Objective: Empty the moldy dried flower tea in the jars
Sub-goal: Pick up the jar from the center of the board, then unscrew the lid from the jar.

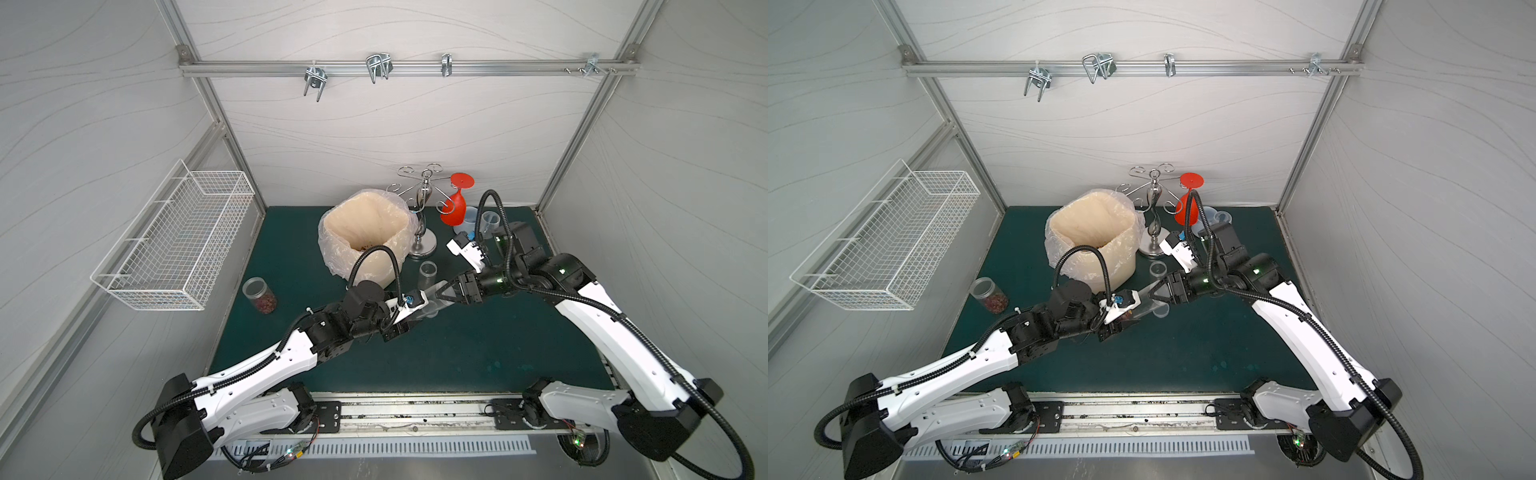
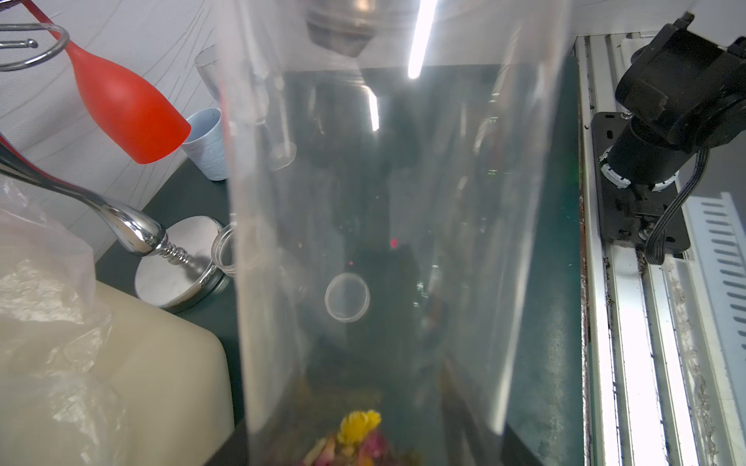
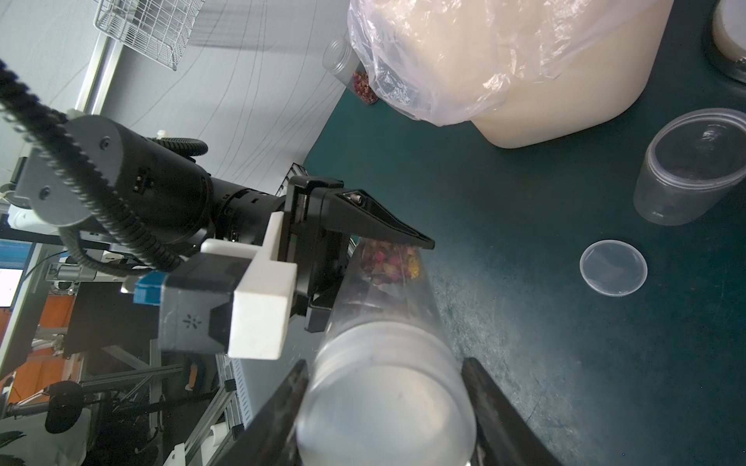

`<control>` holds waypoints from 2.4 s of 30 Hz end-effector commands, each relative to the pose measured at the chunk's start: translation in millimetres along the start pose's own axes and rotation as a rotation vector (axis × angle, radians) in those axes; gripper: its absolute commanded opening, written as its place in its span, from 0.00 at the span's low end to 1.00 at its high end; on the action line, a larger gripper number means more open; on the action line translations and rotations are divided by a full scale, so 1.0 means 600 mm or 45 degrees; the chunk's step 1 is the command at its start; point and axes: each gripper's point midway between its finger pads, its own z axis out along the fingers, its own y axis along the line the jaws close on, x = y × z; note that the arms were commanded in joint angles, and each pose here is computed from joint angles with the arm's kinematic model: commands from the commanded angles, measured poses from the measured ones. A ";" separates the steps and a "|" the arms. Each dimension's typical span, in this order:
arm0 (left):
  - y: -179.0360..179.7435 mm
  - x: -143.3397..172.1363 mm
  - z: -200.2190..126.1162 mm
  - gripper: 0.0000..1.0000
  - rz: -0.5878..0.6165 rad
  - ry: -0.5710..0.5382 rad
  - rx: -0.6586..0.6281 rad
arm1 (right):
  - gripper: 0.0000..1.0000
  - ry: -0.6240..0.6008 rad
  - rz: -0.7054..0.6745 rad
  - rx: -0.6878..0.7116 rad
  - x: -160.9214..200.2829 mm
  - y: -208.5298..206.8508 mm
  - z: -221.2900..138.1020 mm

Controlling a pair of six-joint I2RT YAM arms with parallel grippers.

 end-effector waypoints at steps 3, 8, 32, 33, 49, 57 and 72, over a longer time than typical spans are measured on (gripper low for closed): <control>0.029 -0.040 -0.013 0.38 0.037 -0.070 -0.103 | 0.66 -0.043 -0.062 0.016 -0.001 0.016 -0.021; 0.050 -0.033 -0.020 0.34 0.072 -0.029 -0.203 | 0.85 -0.095 -0.044 0.076 -0.003 0.015 -0.045; 0.048 -0.030 -0.023 0.27 0.165 0.010 -0.251 | 0.74 -0.011 0.090 0.057 -0.008 -0.020 0.005; 0.047 -0.030 -0.023 0.27 0.165 0.009 -0.249 | 0.71 -0.006 0.091 0.055 -0.007 -0.021 0.007; -0.018 -0.051 -0.028 0.10 0.082 -0.104 0.033 | 0.31 0.053 -0.294 -0.119 -0.017 0.012 0.017; -0.082 -0.055 -0.043 0.00 0.053 -0.110 0.331 | 0.25 0.082 -0.929 -0.117 0.016 0.041 0.014; -0.008 -0.051 -0.037 0.00 0.066 -0.103 0.003 | 0.80 -0.067 -0.819 -0.059 -0.022 0.073 -0.012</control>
